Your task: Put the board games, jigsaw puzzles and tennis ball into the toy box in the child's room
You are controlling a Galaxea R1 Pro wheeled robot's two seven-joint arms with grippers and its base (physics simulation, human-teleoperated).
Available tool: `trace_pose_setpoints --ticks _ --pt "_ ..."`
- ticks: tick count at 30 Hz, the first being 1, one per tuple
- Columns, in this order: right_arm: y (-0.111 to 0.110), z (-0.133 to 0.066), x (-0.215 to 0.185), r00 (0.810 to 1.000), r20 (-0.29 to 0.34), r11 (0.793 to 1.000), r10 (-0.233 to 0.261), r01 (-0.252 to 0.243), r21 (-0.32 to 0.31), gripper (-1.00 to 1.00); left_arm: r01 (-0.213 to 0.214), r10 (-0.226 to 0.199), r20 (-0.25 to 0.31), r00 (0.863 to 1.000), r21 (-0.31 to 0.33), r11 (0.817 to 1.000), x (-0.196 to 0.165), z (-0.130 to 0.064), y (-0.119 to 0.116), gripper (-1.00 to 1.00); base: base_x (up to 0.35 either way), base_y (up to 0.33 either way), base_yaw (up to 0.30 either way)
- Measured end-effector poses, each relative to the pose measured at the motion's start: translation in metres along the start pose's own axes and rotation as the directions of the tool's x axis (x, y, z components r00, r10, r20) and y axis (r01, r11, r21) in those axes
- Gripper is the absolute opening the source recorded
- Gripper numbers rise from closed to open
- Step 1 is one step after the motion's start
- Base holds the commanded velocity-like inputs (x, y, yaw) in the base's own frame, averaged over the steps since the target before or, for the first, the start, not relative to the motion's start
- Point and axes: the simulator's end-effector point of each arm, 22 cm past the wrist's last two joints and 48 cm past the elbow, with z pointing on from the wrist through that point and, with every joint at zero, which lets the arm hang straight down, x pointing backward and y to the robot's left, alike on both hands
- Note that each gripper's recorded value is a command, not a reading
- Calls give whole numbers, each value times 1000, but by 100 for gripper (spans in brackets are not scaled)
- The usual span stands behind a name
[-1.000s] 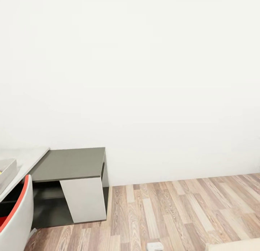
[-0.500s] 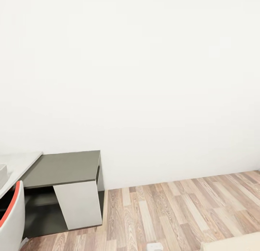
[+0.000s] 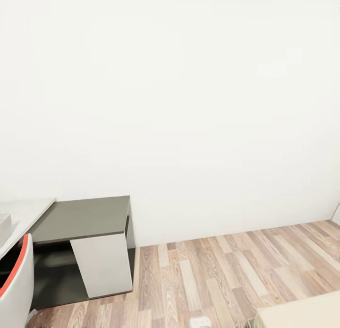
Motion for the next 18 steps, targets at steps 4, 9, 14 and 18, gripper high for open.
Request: trace_pose_setpoints --ticks 4,9,14,18 --pt "0 0 0 1000 0 1000 0 0 0 100 0 0 0 1000 0 1000 0 0 0 100 -280 0 -3" --pt "0 0 0 1000 1 1000 1 -1 -1 100 1 -1 -1 1000 -1 1000 0 0 0 100 -296 0 -1" --pt "0 0 0 1000 1 1000 0 0 -1 100 4 -4 3 1000 -6 1000 -1 0 3 100 -305 5 -1" --pt "0 0 0 1000 1 1000 1 -1 -1 100 8 -8 11 1000 -27 1000 -4 3 13 100 -308 28 0"
